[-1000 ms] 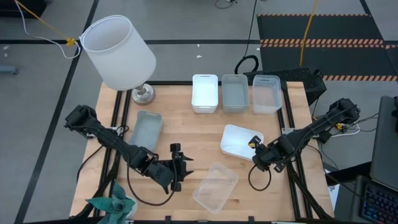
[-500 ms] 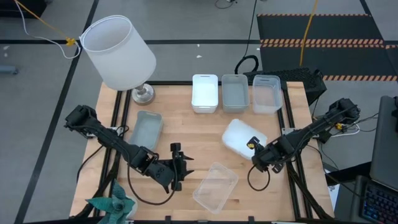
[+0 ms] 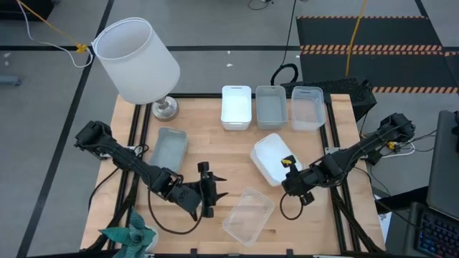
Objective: Stack baskets by color
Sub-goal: Stack the bottom white bin on top of the top white bin
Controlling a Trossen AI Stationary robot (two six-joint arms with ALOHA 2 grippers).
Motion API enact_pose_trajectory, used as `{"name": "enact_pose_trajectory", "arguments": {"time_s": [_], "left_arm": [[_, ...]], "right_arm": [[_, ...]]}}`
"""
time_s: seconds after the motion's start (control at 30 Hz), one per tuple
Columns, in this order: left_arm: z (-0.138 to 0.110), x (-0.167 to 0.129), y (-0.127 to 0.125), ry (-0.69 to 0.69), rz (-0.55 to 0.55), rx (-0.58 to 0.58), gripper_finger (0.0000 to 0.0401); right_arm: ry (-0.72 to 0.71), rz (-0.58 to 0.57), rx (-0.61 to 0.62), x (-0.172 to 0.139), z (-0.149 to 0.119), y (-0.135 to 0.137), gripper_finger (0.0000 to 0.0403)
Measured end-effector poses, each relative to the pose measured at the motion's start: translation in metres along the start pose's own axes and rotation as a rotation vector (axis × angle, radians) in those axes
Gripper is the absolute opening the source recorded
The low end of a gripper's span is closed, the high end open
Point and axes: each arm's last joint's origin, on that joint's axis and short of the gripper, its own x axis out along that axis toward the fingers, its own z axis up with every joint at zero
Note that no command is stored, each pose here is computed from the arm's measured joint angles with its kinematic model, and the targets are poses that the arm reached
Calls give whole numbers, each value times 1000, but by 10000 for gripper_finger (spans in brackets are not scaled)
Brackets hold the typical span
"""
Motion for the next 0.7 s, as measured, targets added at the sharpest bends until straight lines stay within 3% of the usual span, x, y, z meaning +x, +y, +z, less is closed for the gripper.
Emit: {"name": "enact_pose_trajectory", "arguments": {"time_s": [0.2,0.5,0.7], "left_arm": [[13,5,9,-66,20,32,214],[55,2,29,-142,39,133,216],[71,-1,41,-137,63,196,276]], "right_arm": [[-131,-117,35,-15,21,-7,2],[-375,-238,156,-37,52,-26,2],[-489,-285,229,-42,62,-45,2]]}}
